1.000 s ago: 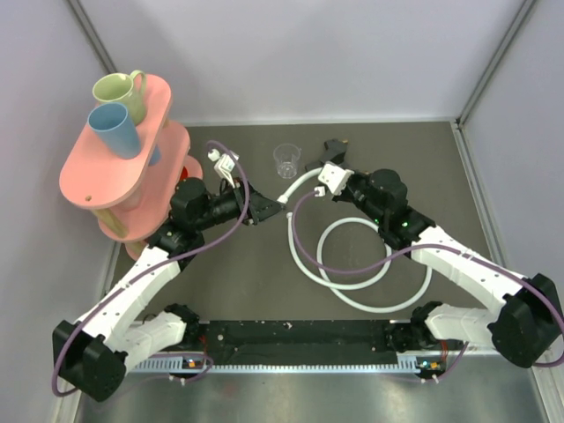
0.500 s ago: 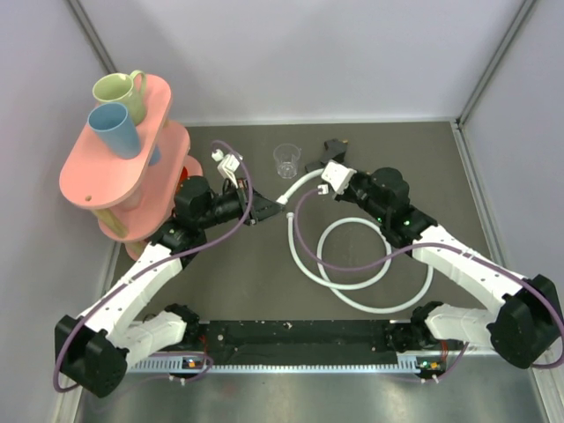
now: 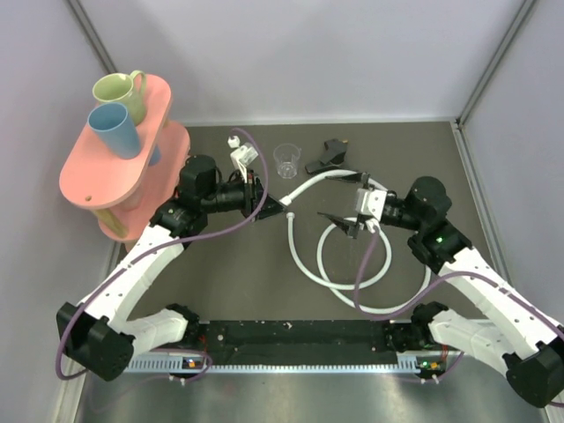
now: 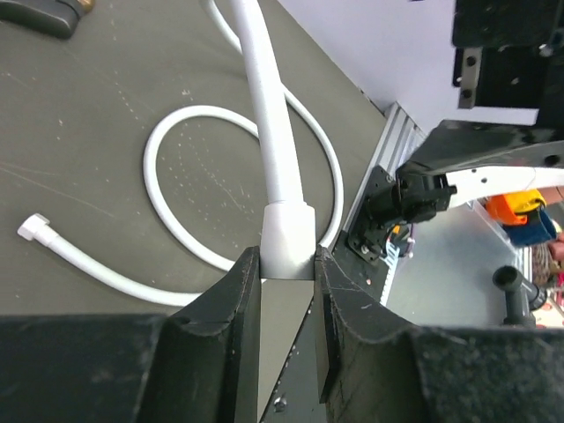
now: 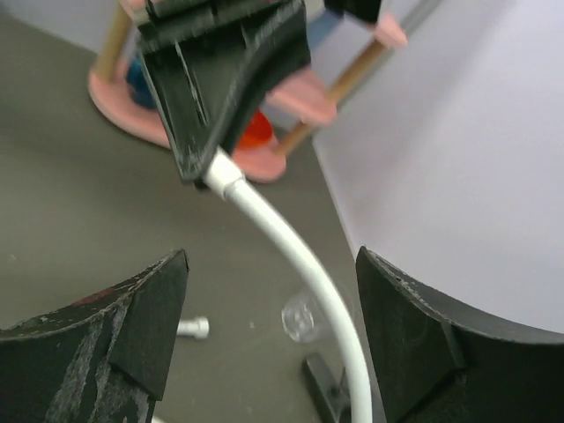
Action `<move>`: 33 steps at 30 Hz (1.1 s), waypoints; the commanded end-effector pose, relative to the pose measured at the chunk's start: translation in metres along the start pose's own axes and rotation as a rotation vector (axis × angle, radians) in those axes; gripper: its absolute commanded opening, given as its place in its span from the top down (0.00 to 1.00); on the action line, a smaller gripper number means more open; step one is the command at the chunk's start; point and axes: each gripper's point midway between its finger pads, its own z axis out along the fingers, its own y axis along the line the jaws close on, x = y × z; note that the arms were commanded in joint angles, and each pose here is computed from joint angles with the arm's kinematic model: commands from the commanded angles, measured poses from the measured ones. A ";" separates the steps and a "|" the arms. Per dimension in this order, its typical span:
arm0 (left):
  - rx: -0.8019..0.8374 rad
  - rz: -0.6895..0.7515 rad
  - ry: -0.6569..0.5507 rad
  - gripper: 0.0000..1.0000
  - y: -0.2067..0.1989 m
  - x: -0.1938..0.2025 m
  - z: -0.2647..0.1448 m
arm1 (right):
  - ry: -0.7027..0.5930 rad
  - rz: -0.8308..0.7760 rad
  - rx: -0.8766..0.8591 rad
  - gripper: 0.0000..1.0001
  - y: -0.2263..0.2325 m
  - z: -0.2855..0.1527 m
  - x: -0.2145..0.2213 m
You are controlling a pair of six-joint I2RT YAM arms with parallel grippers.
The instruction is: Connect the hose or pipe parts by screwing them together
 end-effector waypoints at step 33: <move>0.264 0.175 0.147 1.00 -0.027 0.010 0.002 | -0.211 -0.089 -0.397 0.53 0.039 0.061 -0.016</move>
